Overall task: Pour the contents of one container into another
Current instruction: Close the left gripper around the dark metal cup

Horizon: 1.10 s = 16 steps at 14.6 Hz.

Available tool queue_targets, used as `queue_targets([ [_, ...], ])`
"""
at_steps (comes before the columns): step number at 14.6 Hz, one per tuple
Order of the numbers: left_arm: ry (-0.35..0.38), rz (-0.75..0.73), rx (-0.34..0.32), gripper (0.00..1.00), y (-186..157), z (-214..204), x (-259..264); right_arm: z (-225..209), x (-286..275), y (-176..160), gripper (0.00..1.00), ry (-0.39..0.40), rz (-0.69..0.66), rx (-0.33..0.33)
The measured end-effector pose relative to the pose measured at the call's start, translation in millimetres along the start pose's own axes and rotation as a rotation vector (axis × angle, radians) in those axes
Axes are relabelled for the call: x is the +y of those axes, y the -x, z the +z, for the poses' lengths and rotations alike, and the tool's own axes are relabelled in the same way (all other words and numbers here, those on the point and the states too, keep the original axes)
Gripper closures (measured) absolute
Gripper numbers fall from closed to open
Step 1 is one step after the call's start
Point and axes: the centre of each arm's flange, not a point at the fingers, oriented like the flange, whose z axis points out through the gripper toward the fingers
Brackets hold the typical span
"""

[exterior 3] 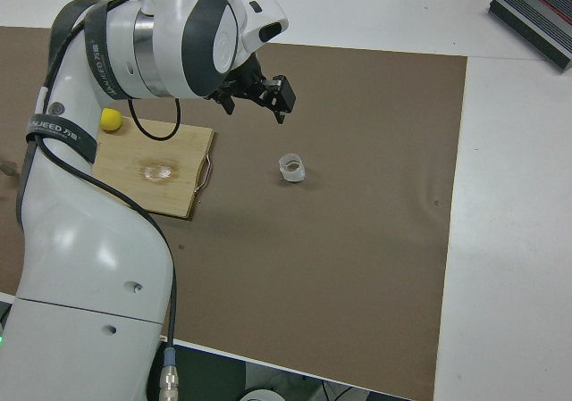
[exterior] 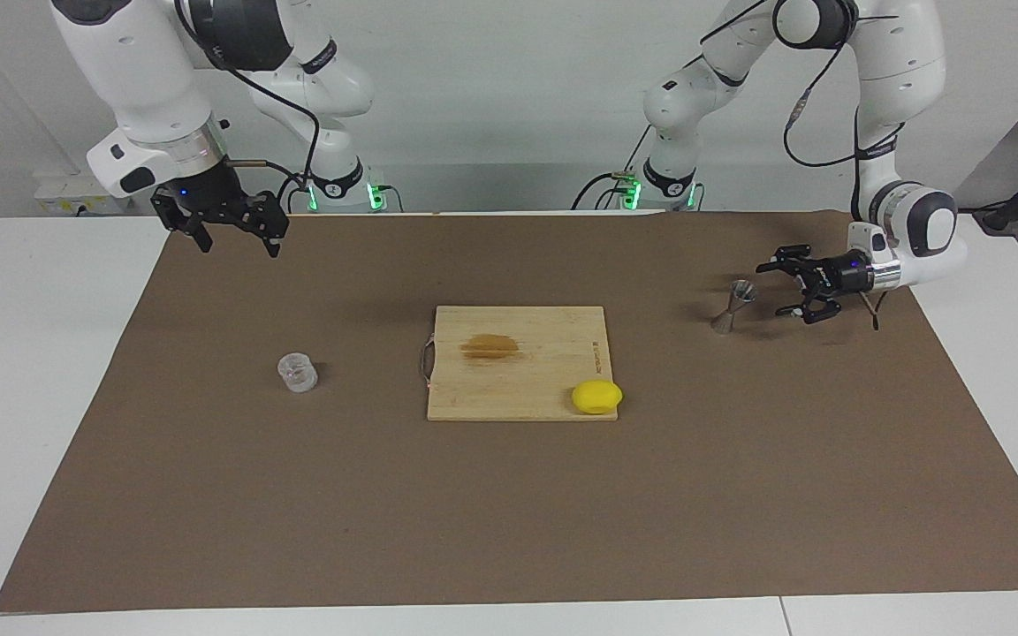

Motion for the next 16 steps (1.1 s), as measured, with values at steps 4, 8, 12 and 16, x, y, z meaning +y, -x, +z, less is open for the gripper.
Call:
queue_targets([
  [4,0.030,-0.012,0.022,0.00,3,22,0,0,0,0,0.00,0.000,0.000,0.000],
  [8,0.054,-0.016,0.029,0.00,4,36,0,0,0,0,0.00,0.000,0.000,0.000],
  [12,0.061,-0.015,0.034,0.05,3,41,0,0,0,0,0.00,0.000,0.000,0.000],
  [16,0.060,-0.013,0.037,0.20,2,40,0,0,0,0,0.00,0.000,0.000,0.000],
])
